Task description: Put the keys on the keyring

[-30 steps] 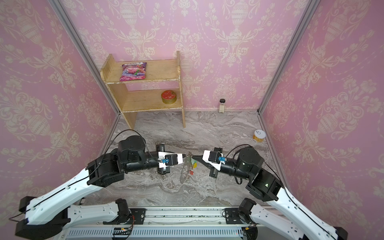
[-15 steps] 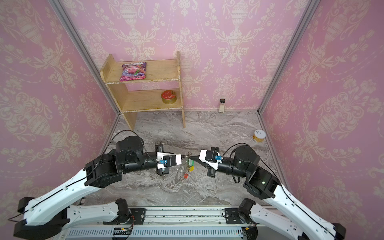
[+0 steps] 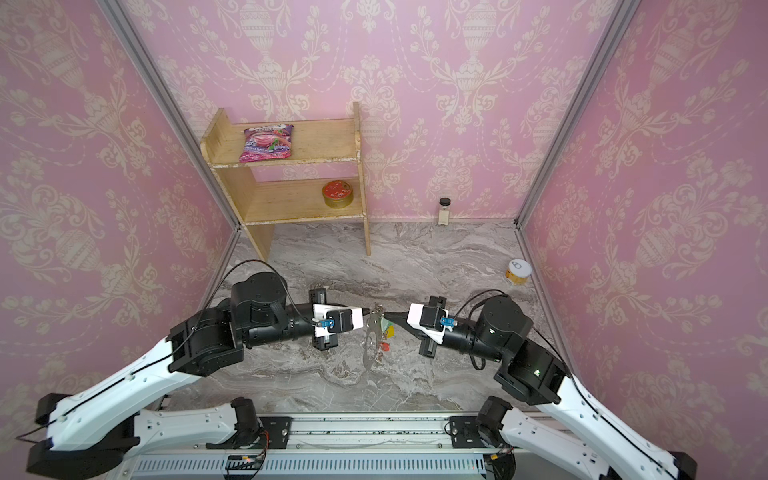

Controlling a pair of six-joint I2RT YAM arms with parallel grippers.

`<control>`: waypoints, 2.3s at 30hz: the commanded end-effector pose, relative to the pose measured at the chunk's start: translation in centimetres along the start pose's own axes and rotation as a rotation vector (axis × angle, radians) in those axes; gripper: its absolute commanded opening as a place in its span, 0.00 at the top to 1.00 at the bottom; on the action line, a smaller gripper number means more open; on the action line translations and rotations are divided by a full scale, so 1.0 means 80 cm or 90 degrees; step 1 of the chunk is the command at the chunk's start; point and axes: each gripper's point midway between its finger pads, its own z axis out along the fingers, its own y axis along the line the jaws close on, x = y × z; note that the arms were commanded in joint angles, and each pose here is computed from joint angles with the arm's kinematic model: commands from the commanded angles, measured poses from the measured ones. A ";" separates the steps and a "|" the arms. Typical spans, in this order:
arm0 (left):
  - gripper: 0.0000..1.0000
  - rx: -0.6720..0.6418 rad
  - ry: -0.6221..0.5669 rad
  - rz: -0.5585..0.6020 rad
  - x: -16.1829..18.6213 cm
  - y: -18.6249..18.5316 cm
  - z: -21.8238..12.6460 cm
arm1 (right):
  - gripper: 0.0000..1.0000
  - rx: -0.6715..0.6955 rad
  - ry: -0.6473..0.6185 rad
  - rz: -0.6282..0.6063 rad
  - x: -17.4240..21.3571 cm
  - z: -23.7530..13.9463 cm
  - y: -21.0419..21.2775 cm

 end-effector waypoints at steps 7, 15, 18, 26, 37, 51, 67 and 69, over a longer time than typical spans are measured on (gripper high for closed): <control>1.00 -0.049 -0.009 -0.001 -0.017 0.022 -0.008 | 1.00 0.023 -0.006 -0.046 -0.009 0.003 -0.006; 1.00 -0.055 -0.005 0.010 -0.013 0.021 -0.008 | 1.00 0.036 0.011 -0.044 -0.002 0.011 -0.011; 1.00 -0.056 -0.005 0.010 -0.013 0.021 -0.010 | 1.00 0.037 0.013 -0.045 -0.001 0.012 -0.012; 1.00 -0.055 0.002 0.009 -0.009 0.020 -0.008 | 1.00 0.038 0.006 -0.055 -0.009 0.008 -0.012; 1.00 -0.041 0.001 0.008 -0.010 0.016 -0.006 | 1.00 0.047 -0.004 -0.060 -0.014 0.004 -0.014; 1.00 -0.025 -0.005 0.008 -0.014 0.010 -0.009 | 1.00 0.041 -0.006 -0.060 -0.014 0.008 -0.013; 1.00 -0.033 -0.004 0.012 -0.015 0.012 -0.010 | 1.00 0.017 0.016 -0.050 -0.006 0.014 -0.006; 1.00 -0.033 -0.005 0.012 -0.015 0.012 -0.010 | 1.00 0.018 0.016 -0.050 -0.006 0.014 -0.006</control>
